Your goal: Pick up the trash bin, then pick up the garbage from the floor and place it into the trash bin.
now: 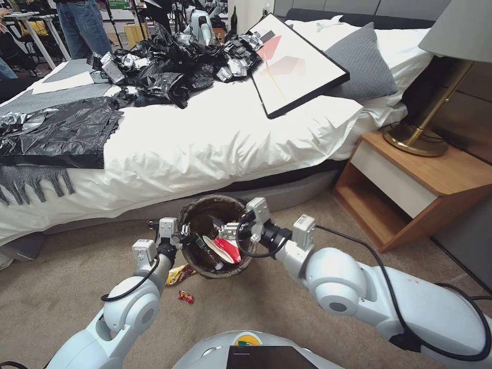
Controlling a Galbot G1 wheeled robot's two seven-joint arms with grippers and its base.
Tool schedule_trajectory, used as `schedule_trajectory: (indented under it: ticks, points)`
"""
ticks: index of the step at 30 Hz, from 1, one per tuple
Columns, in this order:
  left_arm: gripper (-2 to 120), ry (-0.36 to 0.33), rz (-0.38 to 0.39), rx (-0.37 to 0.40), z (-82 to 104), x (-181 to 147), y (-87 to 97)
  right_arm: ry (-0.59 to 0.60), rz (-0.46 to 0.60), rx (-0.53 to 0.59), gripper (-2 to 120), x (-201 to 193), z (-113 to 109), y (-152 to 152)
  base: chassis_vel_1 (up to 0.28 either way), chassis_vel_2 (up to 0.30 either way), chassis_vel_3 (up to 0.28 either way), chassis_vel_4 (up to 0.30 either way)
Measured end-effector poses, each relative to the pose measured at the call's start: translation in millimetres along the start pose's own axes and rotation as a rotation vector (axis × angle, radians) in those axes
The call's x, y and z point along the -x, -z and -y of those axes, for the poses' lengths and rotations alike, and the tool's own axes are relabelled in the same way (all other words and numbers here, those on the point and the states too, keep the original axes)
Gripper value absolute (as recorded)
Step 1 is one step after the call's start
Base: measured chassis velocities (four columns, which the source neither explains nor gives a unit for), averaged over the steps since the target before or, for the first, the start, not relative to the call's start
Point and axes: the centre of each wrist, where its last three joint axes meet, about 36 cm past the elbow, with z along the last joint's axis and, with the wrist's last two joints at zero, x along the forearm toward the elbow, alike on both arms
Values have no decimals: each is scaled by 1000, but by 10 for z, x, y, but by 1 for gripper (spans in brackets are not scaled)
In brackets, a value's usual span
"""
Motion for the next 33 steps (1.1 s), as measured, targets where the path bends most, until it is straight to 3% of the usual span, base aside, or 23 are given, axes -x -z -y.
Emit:
schedule_trajectory:
  ticks: [6,12,17,26,33]
  points:
    - [5,8,-6,-1,-10,-11,-32,-125,136,7,100,-272,100,287,0,0,0,0]
    - [5,14,-7,-3,-23,-11,-48,-232,177,6,100,-364,172,376,0,0,0,0]
    - [5,23,-8,-6,-33,-11,-63,-391,237,10,100,-480,346,450,0,0,0,0]
    - [5,36,-5,-6,-63,-9,-64,-656,248,-44,100,-749,462,52,0,0,0,0]
    - [5,39,-5,-9,-63,-8,-65,-760,243,-78,100,-804,462,-211,0,0,0,0]
